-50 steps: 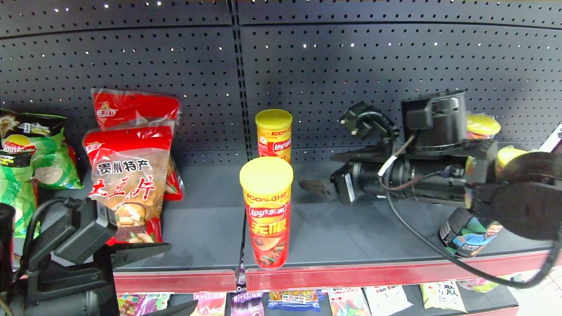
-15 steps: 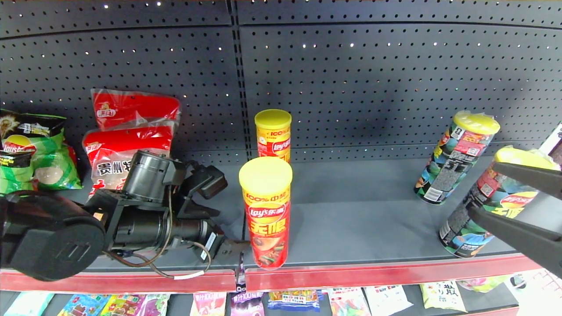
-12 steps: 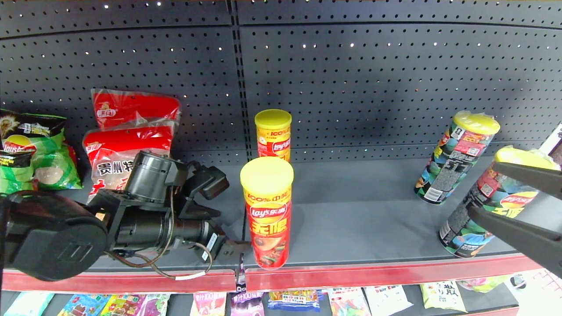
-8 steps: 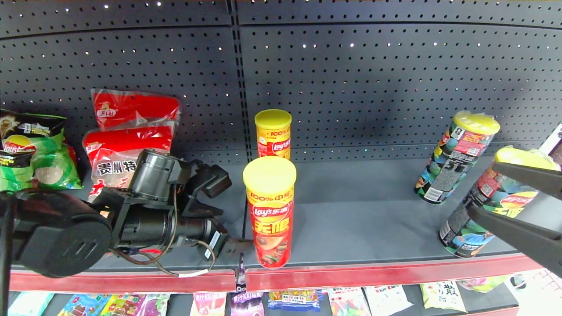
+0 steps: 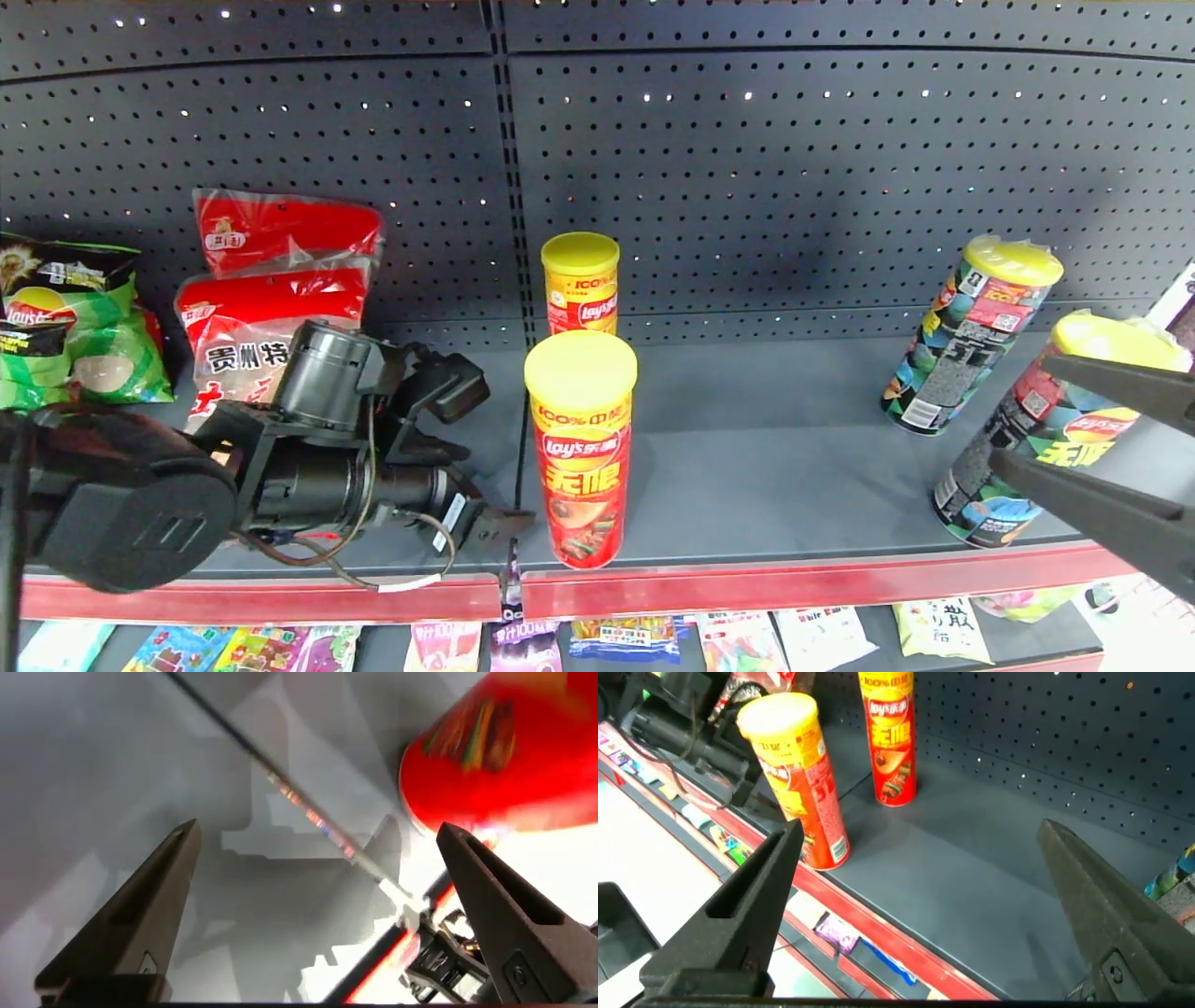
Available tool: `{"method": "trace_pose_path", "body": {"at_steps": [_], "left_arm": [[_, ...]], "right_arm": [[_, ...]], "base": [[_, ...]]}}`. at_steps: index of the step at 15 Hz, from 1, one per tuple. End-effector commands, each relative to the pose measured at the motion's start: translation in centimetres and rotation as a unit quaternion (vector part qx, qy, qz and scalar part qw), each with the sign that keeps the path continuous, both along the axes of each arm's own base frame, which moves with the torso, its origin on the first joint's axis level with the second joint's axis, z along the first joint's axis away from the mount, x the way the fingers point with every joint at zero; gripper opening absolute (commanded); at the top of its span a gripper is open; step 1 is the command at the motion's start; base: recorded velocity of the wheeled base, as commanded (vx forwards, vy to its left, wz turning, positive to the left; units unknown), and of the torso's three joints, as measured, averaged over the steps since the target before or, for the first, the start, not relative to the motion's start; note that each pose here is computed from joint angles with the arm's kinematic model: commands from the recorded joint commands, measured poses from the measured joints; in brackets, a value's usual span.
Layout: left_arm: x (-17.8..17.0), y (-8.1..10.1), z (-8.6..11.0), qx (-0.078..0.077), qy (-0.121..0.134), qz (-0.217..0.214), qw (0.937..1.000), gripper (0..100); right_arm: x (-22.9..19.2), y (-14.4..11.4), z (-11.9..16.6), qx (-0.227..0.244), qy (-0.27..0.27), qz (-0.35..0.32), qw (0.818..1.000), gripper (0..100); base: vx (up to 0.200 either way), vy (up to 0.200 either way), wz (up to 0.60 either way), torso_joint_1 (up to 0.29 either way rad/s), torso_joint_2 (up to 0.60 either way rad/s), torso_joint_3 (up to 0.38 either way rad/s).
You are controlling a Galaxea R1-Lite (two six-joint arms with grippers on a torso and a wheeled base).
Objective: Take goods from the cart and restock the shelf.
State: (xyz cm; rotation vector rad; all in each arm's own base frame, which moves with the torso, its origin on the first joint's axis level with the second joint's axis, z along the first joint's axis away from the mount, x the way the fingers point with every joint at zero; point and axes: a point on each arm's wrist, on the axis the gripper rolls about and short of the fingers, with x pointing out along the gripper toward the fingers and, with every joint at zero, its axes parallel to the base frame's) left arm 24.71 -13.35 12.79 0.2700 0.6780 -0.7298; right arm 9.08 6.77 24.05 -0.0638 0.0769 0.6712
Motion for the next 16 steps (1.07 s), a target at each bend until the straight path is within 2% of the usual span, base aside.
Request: {"method": "trace_pose_path", "body": {"at_steps": [1, 3, 4, 5, 6, 7, 8, 9, 10, 11, 12, 13, 14, 15, 16], "left_arm": [[-3.4, 2.6, 2.0, -0.010, -0.033, 0.022, 0.9992, 100], [-7.2, 5.2, 4.1, -0.017, -0.092, 0.063, 0.9936, 100], [-9.0, 6.3, 5.5, -0.012, -0.123, 0.093, 0.9880, 100], [-11.5, 7.9, 7.6, 0.008, -0.160, 0.152, 0.9753, 100], [-13.4, 9.1, 9.0, 0.026, -0.178, 0.195, 0.9641, 100], [-16.9, 10.9, 10.0, 0.051, -0.187, 0.246, 0.9496, 100], [-19.4, 11.9, 10.0, 0.038, -0.190, 0.255, 0.9473, 100], [-21.6, 12.8, 9.8, 0.009, -0.200, 0.272, 0.9413, 100], [-22.9, 13.3, 9.5, -0.012, -0.204, 0.284, 0.9366, 100], [-25.0, 14.0, 8.8, -0.031, -0.206, 0.311, 0.9272, 100], [-26.3, 14.4, 8.0, -0.030, -0.203, 0.335, 0.9196, 100], [-28.1, 14.5, 6.4, -0.036, -0.190, 0.386, 0.9019, 100], [-28.5, 14.4, 5.4, -0.051, -0.181, 0.420, 0.8877, 100], [-28.6, 14.4, 5.1, -0.054, -0.180, 0.429, 0.8838, 100], [-28.8, 14.0, 3.5, -0.056, -0.168, 0.476, 0.8612, 100]], "right_arm": [[0.0, -0.1, -1.3, -0.014, 0.017, -0.005, 1.000, 100], [0.2, -1.2, -2.2, -0.034, 0.016, -0.080, 0.996, 100], [0.2, -1.6, -2.8, -0.050, 0.015, -0.107, 0.993, 100], [-0.2, -2.4, -3.5, -0.056, 0.016, -0.138, 0.989, 100], [-0.5, -2.9, -3.8, -0.055, 0.014, -0.158, 0.986, 100], [-1.5, -3.9, -4.2, -0.050, 0.003, -0.193, 0.980, 100], [-2.3, -4.6, -4.8, -0.050, -0.004, -0.221, 0.974, 100], [-3.3, -5.3, -5.7, -0.053, -0.008, -0.252, 0.966, 100], [-4.1, -5.7, -6.3, -0.062, -0.013, -0.271, 0.960, 100], [-5.4, -6.2, -7.0, -0.072, -0.022, -0.289, 0.954, 100], [-6.1, -6.5, -7.3, -0.074, -0.021, -0.299, 0.951, 100], [-7.4, -6.9, -7.9, -0.080, -0.010, -0.320, 0.944, 100], [-8.1, -7.0, -8.2, -0.084, -0.002, -0.335, 0.939, 100], [-8.3, -7.1, -8.2, -0.084, 0.000, -0.339, 0.937, 100], [-9.2, -7.2, -8.3, -0.084, 0.001, -0.361, 0.929, 100]], "base": [[0.000, 0.000, 0.00, 0.000, 0.00, 0.000], [0.000, 0.000, 0.00, 0.000, 0.00, 0.000], [0.000, 0.000, 0.00, 0.000, 0.00, 0.000], [0.000, 0.000, 0.00, 0.000, 0.00, 0.000], [0.000, 0.000, 0.00, 0.000, 0.00, 0.000], [0.000, 0.000, 0.00, 0.000, 0.00, 0.000], [0.000, 0.000, 0.00, 0.000, 0.00, 0.000], [0.000, 0.000, 0.00, 0.000, 0.00, 0.000], [0.000, 0.000, 0.00, 0.000, 0.00, 0.000], [0.000, 0.000, 0.00, 0.000, 0.00, 0.000], [0.000, 0.000, 0.00, 0.000, 0.00, 0.000], [0.000, 0.000, 0.00, 0.000, 0.00, 0.000], [0.000, 0.000, 0.00, 0.000, 0.00, 0.000], [0.000, 0.000, 0.00, 0.000, 0.00, 0.000], [0.000, 0.000, 0.00, 0.000, 0.00, 0.000]]}}
